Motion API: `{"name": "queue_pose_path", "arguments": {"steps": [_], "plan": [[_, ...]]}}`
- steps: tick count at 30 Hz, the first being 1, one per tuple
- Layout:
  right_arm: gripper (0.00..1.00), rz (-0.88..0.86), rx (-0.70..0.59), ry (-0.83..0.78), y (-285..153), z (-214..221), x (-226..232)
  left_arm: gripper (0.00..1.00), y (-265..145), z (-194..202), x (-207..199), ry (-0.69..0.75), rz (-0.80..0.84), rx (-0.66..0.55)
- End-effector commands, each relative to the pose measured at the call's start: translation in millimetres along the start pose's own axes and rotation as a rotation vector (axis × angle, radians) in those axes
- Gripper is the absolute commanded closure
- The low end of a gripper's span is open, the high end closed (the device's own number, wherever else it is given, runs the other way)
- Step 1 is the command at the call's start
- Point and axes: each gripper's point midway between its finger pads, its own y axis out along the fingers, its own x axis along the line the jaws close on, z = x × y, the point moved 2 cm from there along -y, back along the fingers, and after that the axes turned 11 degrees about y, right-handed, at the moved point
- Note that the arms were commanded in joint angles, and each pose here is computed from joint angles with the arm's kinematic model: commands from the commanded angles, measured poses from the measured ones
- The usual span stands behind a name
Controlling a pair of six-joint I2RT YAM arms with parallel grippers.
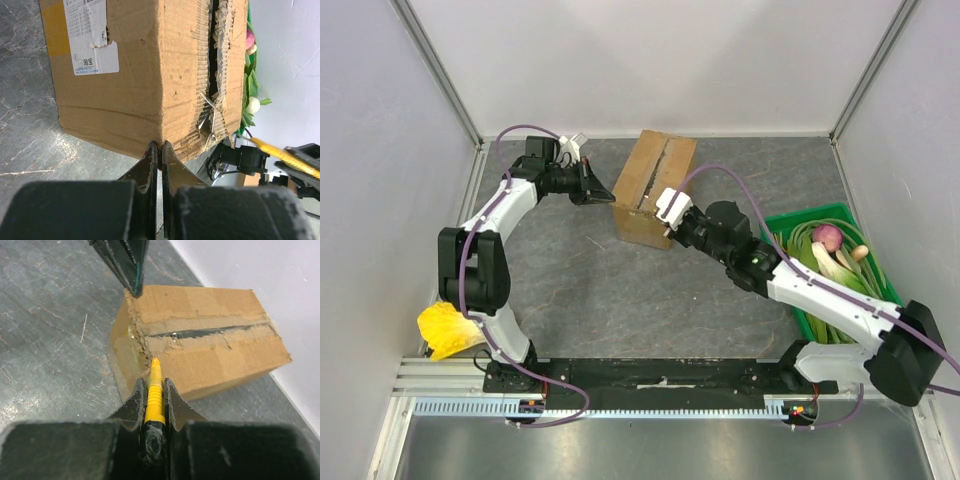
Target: Unpack the express box
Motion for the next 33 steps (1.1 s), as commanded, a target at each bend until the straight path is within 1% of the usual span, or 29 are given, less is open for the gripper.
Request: {"name": "queue_pose_path", "arguments": {"steps": [1, 2, 3, 4, 6, 7, 8, 9, 10, 12, 14, 15, 16, 17, 18, 19, 20, 21, 23, 24, 26, 27, 33], "plan": [[1.00, 0.099, -0.106, 0.046, -33, -49, -24, 0.92, -8, -13, -11, 0.063, 0.029, -0.034], [1.00, 0.117, -0.123, 0.068, -37, -57, -27, 0.85, -10, -15, -14, 0.072, 0.035, -0.042], [1.00, 0.146, -0.155, 0.135, -42, -70, -32, 0.78, -10, -15, -16, 0.074, 0.044, -0.045], [1.00, 0.231, -0.155, 0.170, -49, -74, -46, 0.64, -12, -17, -19, 0.074, 0.053, -0.050], [1.00, 0.319, -0.161, 0.240, -56, -83, -59, 0.51, -15, -20, -25, 0.083, 0.061, -0.067], [0.98, 0.407, -0.143, 0.257, -59, -79, -71, 0.44, -17, -21, -28, 0.089, 0.069, -0.071], [0.95, 0.446, -0.131, 0.264, -59, -76, -77, 0.41, -19, -23, -31, 0.100, 0.072, -0.082], [0.94, 0.493, -0.105, 0.269, -59, -70, -82, 0.39, -20, -24, -33, 0.102, 0.077, -0.085], [0.92, 0.591, -0.067, 0.290, -58, -57, -94, 0.36, -21, -24, -35, 0.104, 0.082, -0.089], [0.92, 0.658, 0.019, 0.298, -51, -35, -101, 0.33, -24, -26, -39, 0.111, 0.084, -0.098], [0.91, 0.738, 0.046, 0.367, -50, -20, -117, 0.33, -25, -27, -40, 0.116, 0.078, -0.106], [0.91, 0.753, 0.079, 0.383, -49, -10, -121, 0.33, -28, -27, -42, 0.118, 0.072, -0.110], [0.91, 0.789, 0.096, 0.441, -46, 4, -131, 0.33, -29, -30, -38, 0.113, 0.025, -0.124], [0.92, 0.775, 0.101, 0.471, -43, 8, -133, 0.32, -32, -32, -35, 0.114, -0.022, -0.140], [0.93, 0.761, 0.126, 0.491, -40, 17, -134, 0.32, -36, -34, -20, 0.096, -0.139, -0.161], [0.96, 0.762, 0.130, 0.520, -41, 22, -141, 0.32, -42, -37, -18, 0.102, -0.194, -0.182], [0.97, 0.689, 0.138, 0.557, -33, 23, -134, 0.32, -47, -39, -14, 0.103, -0.245, -0.194], [0.98, 0.654, 0.172, 0.575, -29, 31, -131, 0.32, -53, -42, -3, 0.100, -0.333, -0.214], [0.99, 0.603, 0.209, 0.623, -25, 39, -130, 0.32, -61, -41, 2, 0.084, -0.399, -0.225], [0.99, 0.568, 0.276, 0.642, -20, 54, -123, 0.32, -65, -42, 7, 0.076, -0.429, -0.232], [0.99, 0.541, 0.340, 0.708, -16, 72, -121, 0.32, -66, -41, 10, 0.058, -0.438, -0.230], [1.00, 0.539, 0.351, 0.736, -16, 79, -122, 0.32, -64, -40, 10, 0.052, -0.430, -0.223], [1.00, 0.573, 0.335, 0.963, -14, 119, -154, 0.32, -56, -32, 12, 0.014, -0.389, -0.181]]}}
